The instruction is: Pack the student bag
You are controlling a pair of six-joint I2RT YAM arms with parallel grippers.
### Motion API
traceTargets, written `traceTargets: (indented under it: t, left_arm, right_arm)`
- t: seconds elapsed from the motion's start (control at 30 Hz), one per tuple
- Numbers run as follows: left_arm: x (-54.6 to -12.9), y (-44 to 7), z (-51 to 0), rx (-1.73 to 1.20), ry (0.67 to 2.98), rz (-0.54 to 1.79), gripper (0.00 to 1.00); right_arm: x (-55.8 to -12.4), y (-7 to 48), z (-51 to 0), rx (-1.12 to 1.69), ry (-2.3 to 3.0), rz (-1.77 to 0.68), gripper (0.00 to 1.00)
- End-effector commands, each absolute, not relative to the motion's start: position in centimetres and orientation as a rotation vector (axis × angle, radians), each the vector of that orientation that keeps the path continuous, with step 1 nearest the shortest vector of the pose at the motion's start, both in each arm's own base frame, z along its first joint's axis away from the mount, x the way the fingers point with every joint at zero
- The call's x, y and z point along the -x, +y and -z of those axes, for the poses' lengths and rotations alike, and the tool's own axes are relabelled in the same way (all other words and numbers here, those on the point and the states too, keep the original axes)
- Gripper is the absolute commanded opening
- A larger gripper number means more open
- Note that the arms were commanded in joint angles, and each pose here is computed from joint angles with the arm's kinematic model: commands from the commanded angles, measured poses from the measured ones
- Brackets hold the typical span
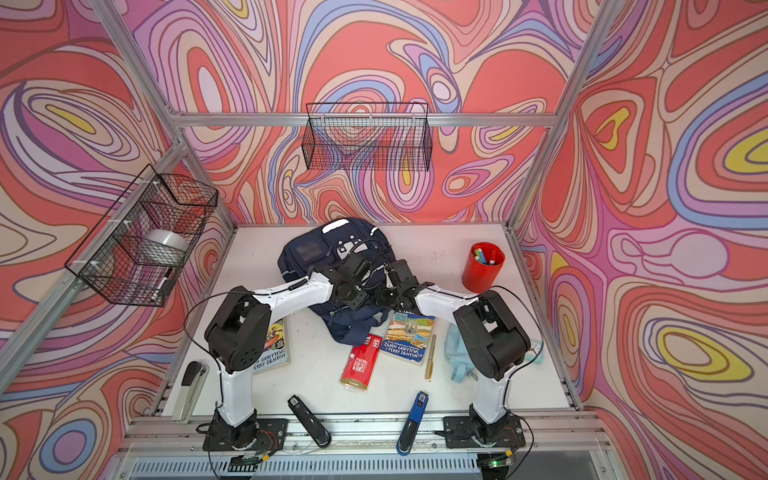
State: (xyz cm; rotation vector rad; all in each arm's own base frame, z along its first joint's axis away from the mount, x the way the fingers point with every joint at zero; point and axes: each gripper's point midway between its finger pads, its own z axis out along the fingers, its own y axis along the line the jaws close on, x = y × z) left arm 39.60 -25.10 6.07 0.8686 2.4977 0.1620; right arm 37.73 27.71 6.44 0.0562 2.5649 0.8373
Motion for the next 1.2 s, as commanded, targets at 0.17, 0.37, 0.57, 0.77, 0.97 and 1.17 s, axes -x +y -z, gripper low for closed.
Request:
traceTargets:
  t: [0.17,0.37,0.57,0.77,0.97,1.17]
  left_arm:
    - [-41.0,-22.5,-12.6,-0.525,2.459,0.047,0.00]
    - [-41.0,-21.3,-17.5,-0.422,2.415,0.163,0.00]
    - [-40.6,-18.9,-19.3,-0.299,2.390,0.216,0.00]
    - [-40.6,-19.7,-15.5,-0.352,2.497,0.308,0.00]
    - [-42.2,-20.3,-14.7,-0.390,2.476,0.215,0.00]
    - [-41.1,-21.0,-17.0,-0.517,2.434,-0.003,0.47]
  right_arm:
    - [-35.2,26.1,-0.8,-0.072,2.734,-0.715,0.36]
    - [-34.3,27.5,1.3,-0.034,2.793,-0.727,0.36]
    - [-33.5,26.8,3.7,-0.071,2.847,-0.676,0.35]
    - [-34.0,27.9,1.9,-0.056,2.787,-0.760,0.36]
    - [-34.8,29.1,-0.8,-0.077,2.678,-0.903,0.39]
    - [-35.4,27.8,-4.6,-0.164,2.543,-0.987,0.54]
